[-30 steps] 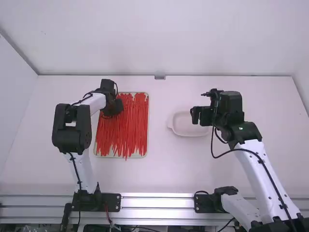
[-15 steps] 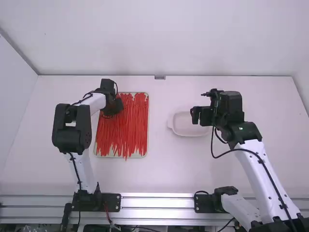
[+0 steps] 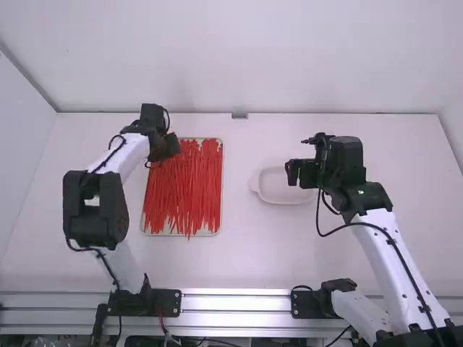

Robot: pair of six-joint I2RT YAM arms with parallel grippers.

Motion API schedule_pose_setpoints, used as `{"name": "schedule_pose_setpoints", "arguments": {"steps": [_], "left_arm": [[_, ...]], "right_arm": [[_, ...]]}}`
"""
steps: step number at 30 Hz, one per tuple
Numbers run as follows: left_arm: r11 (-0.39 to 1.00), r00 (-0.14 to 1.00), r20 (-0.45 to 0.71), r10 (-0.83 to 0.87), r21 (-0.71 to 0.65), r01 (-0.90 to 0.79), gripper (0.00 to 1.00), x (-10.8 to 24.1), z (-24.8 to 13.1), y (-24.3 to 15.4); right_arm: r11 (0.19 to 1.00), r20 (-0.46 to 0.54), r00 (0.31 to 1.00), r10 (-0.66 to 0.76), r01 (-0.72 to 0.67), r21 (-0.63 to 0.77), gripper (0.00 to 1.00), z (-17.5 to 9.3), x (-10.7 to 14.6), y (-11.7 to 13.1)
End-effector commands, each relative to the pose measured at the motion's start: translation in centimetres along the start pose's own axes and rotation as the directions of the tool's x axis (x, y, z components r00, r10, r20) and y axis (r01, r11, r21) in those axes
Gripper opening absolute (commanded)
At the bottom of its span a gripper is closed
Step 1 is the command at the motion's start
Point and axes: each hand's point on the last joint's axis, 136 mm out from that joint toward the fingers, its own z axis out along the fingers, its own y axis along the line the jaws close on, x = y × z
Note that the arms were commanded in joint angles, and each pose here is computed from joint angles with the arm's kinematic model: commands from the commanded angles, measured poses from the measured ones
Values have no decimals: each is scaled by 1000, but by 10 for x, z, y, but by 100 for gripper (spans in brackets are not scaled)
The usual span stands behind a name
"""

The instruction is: Fasten the cable tie

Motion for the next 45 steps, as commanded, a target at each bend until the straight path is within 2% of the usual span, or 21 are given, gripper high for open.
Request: {"name": "schedule_pose_setpoints", "arguments": {"steps": [1, 9, 13, 18, 25, 30, 37, 39, 45], "left_arm": [[1000, 994, 109, 8, 25, -11, 1, -27, -44, -10], [997, 977, 212, 35, 64, -50, 2, -37, -111, -21], [983, 963, 257, 87, 133, -124, 1, -31, -145, -36], [975, 939, 327, 103, 155, -161, 2, -19, -179, -40], [964, 911, 398, 109, 180, -195, 1, 2, -199, -39], [892, 859, 477, 184, 286, -349, 1, 25, -209, -56], [806, 817, 546, 188, 389, -445, 1, 43, -213, -76], [769, 805, 563, 189, 425, -478, 1, 46, -216, -83], [667, 768, 606, 210, 486, -565, 1, 53, -230, -102]], "right_arm": [[1000, 34, 999, -5, 5, -9, 98, -6, -15, 4], [1000, 33, 999, -5, 6, -17, 98, -6, -15, 6], [999, 38, 999, -7, 8, -44, 98, -6, -16, 10], [998, 37, 999, -8, 10, -55, 98, -6, -16, 12], [993, 50, 999, -15, 20, -113, 98, -7, -19, 23], [973, 61, 995, -81, 92, -209, 98, -10, -19, 40], [893, 123, 974, -189, 222, -392, 98, -21, -20, 74], [832, 177, 955, -239, 296, -470, 98, -29, -21, 90], [694, 271, 913, -304, 407, -594, 99, -44, -17, 115]]}}
